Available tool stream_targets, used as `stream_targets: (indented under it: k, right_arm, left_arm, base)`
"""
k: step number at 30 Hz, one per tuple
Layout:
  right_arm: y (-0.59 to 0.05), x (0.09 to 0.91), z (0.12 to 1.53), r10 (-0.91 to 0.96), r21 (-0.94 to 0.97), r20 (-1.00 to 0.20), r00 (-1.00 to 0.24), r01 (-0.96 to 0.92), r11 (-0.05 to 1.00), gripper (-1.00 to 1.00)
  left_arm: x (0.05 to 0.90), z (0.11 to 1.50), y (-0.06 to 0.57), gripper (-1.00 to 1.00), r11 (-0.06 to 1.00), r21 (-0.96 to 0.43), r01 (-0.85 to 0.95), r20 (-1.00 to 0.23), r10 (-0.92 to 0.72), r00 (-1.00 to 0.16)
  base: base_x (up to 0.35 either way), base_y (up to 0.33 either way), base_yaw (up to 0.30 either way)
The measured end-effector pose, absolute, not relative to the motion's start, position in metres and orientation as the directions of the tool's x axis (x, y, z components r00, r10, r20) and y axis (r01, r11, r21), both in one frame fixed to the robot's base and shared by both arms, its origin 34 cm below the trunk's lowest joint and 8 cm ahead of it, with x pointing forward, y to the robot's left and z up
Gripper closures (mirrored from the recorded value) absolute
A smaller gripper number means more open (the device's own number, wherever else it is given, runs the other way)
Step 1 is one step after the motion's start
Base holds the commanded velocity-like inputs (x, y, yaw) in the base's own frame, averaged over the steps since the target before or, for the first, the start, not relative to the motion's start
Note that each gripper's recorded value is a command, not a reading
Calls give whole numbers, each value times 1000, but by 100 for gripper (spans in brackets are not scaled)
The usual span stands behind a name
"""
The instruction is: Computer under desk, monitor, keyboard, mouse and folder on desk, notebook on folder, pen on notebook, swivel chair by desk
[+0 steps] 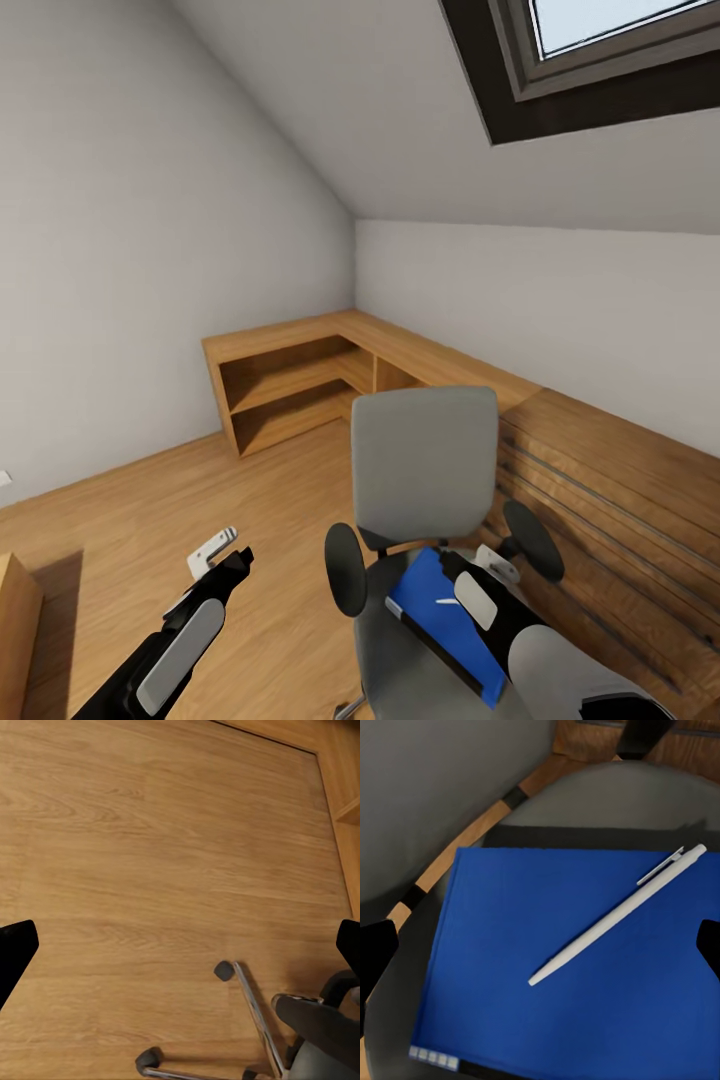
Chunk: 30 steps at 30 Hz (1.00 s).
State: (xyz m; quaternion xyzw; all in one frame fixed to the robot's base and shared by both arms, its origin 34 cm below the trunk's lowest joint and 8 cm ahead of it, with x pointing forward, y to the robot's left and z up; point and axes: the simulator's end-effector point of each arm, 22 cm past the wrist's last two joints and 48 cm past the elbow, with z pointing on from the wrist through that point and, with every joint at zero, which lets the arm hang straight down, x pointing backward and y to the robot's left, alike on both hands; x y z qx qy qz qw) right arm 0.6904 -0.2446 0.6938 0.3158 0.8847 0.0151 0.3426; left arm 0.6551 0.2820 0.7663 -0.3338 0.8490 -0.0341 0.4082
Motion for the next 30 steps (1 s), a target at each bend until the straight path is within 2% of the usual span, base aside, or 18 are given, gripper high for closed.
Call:
stream_targets:
  k: [6,10,12,13,18,30]
  right_arm:
    - [-247,689,684,569,232,-592,-571,556,798,-100]
    - [-265,678,680,575,121,-583,-574,639,760,-100]
    - [-270,685,695,590,73,-585,-557,689,721,-100]
    - [-265,699,715,651,90,-563,-509,745,661,-100]
    - [-257,702,712,749,161,-511,-422,809,566,-100]
    - [-248,697,689,762,162,-496,-417,818,553,-100]
  left_arm:
    - [655,757,282,-100,774,-330,-540,-670,-595,-443]
    - [656,751,282,-100,774,-331,-540,-670,-595,-443]
    - [656,748,282,-100,774,-331,-539,-670,-595,-444]
    - [656,746,282,-100,774,-331,-540,-670,-596,-444]
    - [656,739,281,-100,774,-332,-539,-669,-596,-444]
    - [655,718,281,-100,773,-332,-541,-667,-598,-444]
  base:
    - [0,0,0]
    - [0,0,0]
    - [0,0,0]
    - [0,0,0]
    - [0,0,0]
    - [0,0,0]
